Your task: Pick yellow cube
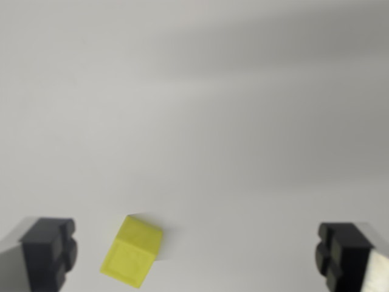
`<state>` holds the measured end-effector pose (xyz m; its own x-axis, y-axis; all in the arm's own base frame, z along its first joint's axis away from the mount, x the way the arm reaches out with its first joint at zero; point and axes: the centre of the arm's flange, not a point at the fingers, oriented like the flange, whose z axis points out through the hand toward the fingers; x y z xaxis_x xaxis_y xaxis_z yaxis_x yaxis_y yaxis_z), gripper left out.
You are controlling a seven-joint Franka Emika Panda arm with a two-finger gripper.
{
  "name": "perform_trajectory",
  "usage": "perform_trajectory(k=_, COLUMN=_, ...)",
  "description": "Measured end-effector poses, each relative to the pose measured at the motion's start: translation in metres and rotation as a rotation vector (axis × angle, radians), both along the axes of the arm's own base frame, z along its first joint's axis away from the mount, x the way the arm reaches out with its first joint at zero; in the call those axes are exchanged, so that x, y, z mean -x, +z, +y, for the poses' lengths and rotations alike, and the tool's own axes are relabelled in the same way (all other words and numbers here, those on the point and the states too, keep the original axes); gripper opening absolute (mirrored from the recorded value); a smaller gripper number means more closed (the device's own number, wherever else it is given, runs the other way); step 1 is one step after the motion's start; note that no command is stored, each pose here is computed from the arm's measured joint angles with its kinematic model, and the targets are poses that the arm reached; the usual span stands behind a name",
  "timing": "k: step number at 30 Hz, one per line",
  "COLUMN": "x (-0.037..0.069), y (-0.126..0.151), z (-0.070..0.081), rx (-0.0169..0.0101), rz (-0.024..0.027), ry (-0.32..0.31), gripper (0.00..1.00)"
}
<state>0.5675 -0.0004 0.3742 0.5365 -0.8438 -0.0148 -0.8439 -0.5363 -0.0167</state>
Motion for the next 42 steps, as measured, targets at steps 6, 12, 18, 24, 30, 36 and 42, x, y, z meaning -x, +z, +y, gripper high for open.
perform_trajectory(k=6, x=0.011, y=-0.015, z=0.009, rx=0.0013, rz=0.0011, ry=-0.034, gripper=1.0)
perform_trajectory(k=12, x=0.023, y=-0.03, z=0.018, rx=0.0025, rz=0.0017, ry=-0.069, gripper=1.0)
perform_trajectory(k=18, x=0.034, y=-0.045, z=0.026, rx=0.0039, rz=0.0024, ry=-0.102, gripper=1.0)
perform_trajectory(k=24, x=0.046, y=-0.06, z=0.035, rx=0.0053, rz=0.0035, ry=-0.137, gripper=1.0)
perform_trajectory(k=30, x=0.057, y=-0.075, z=0.044, rx=0.0067, rz=0.0042, ry=-0.171, gripper=1.0)
perform_trajectory(k=36, x=0.069, y=-0.09, z=0.053, rx=0.0079, rz=0.0043, ry=-0.206, gripper=1.0)
perform_trajectory(k=42, x=0.08, y=-0.105, z=0.061, rx=0.0093, rz=0.0051, ry=-0.24, gripper=1.0)
